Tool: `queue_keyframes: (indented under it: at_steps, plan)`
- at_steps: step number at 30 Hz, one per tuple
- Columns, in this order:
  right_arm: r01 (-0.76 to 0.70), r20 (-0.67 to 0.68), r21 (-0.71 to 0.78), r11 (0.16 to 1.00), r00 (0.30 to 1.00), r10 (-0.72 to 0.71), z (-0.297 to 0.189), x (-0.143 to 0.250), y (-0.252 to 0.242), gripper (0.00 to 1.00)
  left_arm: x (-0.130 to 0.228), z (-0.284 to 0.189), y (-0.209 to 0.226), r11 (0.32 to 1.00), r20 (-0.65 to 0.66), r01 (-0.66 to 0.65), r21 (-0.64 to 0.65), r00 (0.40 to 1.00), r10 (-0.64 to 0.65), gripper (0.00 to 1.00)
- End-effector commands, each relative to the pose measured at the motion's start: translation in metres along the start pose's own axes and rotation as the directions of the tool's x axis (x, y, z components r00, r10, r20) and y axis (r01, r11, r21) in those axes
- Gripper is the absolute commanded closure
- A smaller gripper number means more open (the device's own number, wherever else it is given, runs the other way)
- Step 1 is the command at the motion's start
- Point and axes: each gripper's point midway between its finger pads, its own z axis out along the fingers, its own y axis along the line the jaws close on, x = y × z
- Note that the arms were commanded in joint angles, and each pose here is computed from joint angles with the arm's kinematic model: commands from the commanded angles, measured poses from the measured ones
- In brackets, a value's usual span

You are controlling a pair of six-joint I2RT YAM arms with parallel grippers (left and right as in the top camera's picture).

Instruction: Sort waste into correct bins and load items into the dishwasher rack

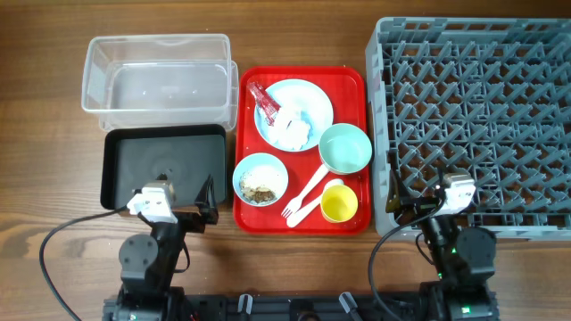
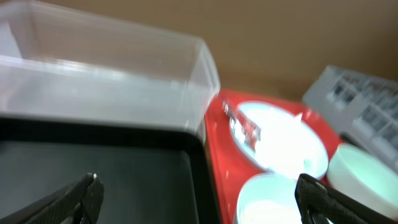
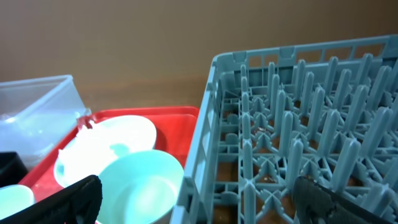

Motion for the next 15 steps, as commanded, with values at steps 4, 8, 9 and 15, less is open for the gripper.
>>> queue_keyframes:
  at_steps: [4, 8, 9, 15]
  plan:
    - [-0.027, -0.14, 0.008, 1.0, 0.99, 0.028, 0.003, -0.055, 0.01, 0.0, -0.042, 0.015, -0.012, 0.999, -0.181, -0.001, -0.033, 0.984, -0.005, 0.0]
    - [-0.046, -0.38, 0.051, 0.998, 0.923, 0.062, 0.012, -0.057, 0.01, 0.0, -0.068, 0.033, -0.018, 0.996, -0.387, 0.008, -0.085, 0.921, -0.04, 0.0]
    - [-0.05, -0.436, 0.064, 0.997, 0.897, 0.073, 0.011, -0.058, 0.01, 0.0, -0.071, 0.034, -0.02, 0.996, -0.436, 0.013, -0.089, 0.899, -0.05, 0.0]
    - [-0.042, -0.656, 0.012, 0.999, 0.754, 0.039, 0.017, -0.065, 0.023, 0.0, -0.077, 0.038, -0.028, 0.995, -0.546, 0.03, -0.092, 0.834, -0.076, 0.0]
